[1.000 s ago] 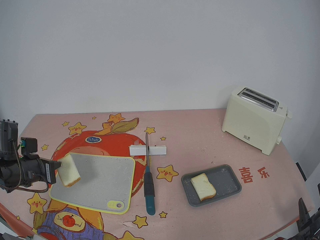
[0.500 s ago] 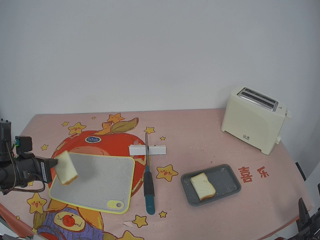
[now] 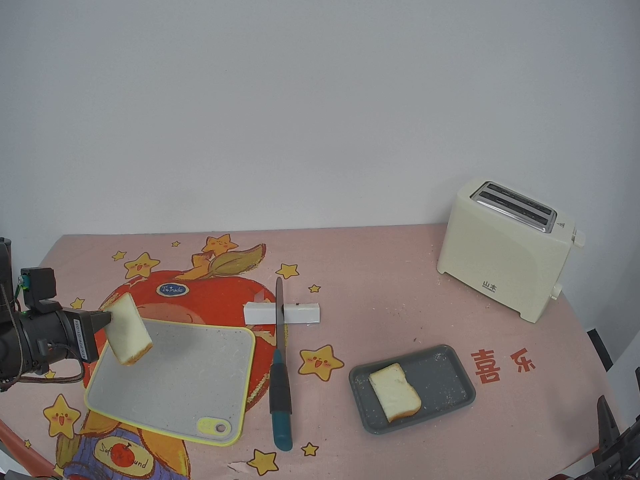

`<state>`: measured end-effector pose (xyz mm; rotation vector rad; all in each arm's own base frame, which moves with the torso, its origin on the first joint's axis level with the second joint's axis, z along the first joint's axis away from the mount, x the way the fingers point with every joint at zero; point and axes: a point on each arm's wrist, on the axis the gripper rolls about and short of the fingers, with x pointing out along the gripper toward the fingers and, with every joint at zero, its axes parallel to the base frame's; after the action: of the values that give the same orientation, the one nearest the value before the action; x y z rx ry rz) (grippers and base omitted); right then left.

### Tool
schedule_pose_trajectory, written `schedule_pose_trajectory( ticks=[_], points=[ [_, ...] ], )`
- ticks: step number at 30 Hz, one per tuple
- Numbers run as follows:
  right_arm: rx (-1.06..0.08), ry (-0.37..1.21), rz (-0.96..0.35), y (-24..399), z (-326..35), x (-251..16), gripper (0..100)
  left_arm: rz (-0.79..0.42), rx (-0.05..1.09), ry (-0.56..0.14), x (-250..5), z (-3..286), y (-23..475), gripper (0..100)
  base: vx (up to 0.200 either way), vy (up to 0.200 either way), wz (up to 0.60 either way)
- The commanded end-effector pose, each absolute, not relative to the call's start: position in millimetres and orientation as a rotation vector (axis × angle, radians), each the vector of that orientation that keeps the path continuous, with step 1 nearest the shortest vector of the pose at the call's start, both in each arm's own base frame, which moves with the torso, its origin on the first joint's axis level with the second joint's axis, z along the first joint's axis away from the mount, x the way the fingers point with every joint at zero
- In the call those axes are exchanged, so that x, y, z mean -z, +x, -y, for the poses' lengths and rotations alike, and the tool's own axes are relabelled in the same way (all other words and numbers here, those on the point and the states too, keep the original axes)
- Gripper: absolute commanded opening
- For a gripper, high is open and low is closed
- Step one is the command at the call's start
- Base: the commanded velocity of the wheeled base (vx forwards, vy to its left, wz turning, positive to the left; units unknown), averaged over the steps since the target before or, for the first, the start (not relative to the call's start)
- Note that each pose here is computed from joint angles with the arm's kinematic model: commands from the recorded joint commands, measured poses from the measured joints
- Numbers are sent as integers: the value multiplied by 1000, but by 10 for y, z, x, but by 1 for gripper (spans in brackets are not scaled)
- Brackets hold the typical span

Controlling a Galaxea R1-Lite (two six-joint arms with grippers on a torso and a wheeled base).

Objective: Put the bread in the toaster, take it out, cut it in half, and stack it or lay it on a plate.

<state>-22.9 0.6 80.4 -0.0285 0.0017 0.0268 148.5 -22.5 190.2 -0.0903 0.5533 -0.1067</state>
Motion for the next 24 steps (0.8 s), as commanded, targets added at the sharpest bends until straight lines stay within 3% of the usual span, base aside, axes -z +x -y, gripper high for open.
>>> schedule_pose_trajectory(
  ticks=[1,7,16,24],
  points=[
    [-28,-29,-13,-220,-6,-759,100,-551,106,-93,-1909,224,1485,0,0,-200,0],
    [-28,-29,-13,-220,-6,-759,100,-541,123,-92,-1907,236,1436,0,0,-200,0],
    [-28,-29,-13,-220,-6,-759,100,-397,149,-198,-2107,264,1442,0,0,0,0],
    [-28,-29,-13,-220,-6,-759,100,-398,199,-209,-2117,280,1449,0,-200,0,0]
  ],
)
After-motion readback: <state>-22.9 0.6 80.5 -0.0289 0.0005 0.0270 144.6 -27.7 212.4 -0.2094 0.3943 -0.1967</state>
